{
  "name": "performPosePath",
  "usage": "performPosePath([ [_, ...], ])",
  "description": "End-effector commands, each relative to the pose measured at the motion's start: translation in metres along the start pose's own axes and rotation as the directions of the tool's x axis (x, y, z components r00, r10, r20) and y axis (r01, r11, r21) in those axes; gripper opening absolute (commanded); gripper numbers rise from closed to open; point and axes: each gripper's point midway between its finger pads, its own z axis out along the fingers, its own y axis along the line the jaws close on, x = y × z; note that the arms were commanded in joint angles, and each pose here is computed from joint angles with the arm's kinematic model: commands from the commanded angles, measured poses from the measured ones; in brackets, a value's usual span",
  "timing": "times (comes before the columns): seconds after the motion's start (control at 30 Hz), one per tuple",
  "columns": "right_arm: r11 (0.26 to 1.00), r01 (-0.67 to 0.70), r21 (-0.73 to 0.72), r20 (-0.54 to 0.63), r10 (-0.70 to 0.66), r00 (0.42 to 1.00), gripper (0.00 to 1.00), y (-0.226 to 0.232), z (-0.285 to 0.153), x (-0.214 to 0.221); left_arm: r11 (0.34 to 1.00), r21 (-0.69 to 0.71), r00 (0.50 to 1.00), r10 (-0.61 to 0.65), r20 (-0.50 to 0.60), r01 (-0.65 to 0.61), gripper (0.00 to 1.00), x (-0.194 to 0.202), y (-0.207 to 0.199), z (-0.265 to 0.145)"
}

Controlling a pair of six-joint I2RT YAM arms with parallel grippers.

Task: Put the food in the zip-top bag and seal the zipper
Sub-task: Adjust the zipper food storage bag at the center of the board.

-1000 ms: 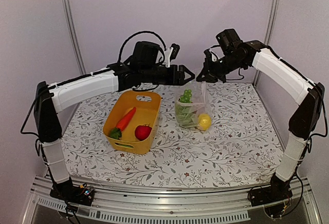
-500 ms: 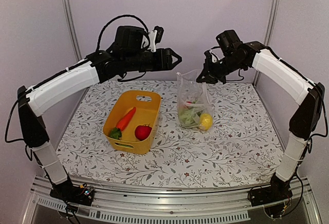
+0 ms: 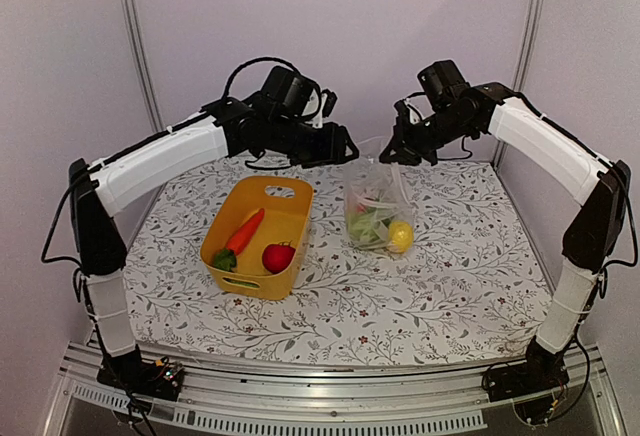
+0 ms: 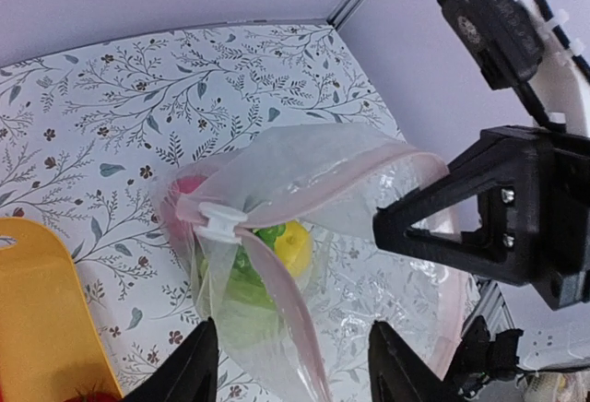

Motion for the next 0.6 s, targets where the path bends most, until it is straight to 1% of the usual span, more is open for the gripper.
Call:
performPosePath([
  [0.0,0.999,0.040,-0.017,-0.002,-0.040,0.999,0.00,0.013,0.000,0.000,0.998,-0.032,0.995,-0.048,-0.085,0.045,0.52,0.016,0.005,0.014],
  [0.07,0.998,0.058,-0.006,0.001,-0.058,0.998,0.00,0.015,-0.001,-0.002,0.996,-0.072,0.993,-0.066,-0.100,0.059,0.48,0.019,0.012,0.019],
  [0.13,0.997,0.076,0.010,0.005,-0.076,0.997,0.02,0.015,-0.002,-0.003,0.992,-0.105,0.988,-0.080,-0.131,0.066,0.38,0.026,0.018,0.026],
  [0.17,0.997,0.077,0.017,0.004,-0.077,0.997,0.05,0.014,-0.002,-0.002,0.991,-0.112,0.987,-0.085,-0.138,0.069,0.33,0.026,0.020,0.028],
  [0.2,0.997,0.073,0.027,-0.004,-0.073,0.997,0.09,0.012,-0.003,0.000,0.991,-0.117,0.987,-0.088,-0.136,0.072,0.26,0.024,0.020,0.029],
  [0.23,0.997,0.068,0.044,-0.017,-0.067,0.998,0.14,0.008,-0.002,0.003,0.990,-0.121,0.988,-0.087,-0.129,0.071,0.22,0.021,0.020,0.029],
  [0.3,0.993,0.064,0.094,-0.045,-0.060,0.997,0.18,-0.003,0.002,0.011,0.992,-0.110,0.992,-0.071,-0.100,0.060,0.10,0.011,0.015,0.025],
  [0.4,0.985,0.078,0.154,-0.050,-0.071,0.996,0.16,-0.012,0.001,0.013,0.991,-0.122,0.997,-0.054,-0.055,0.047,0.00,0.000,0.015,0.018],
  [0.43,0.982,0.081,0.168,-0.038,-0.076,0.996,0.13,-0.013,-0.003,0.011,0.992,-0.120,0.998,-0.047,-0.042,0.042,0.00,-0.004,0.014,0.015],
  [0.5,0.976,0.086,0.200,-0.002,-0.087,0.996,0.02,-0.012,-0.014,0.003,0.995,-0.095,0.999,-0.035,-0.005,0.035,0.00,-0.013,0.009,0.012],
  [0.57,0.959,0.093,0.267,0.055,-0.111,0.992,0.00,-0.012,-0.036,-0.012,0.999,-0.040,0.998,-0.034,0.062,0.036,0.00,-0.029,-0.003,0.008],
])
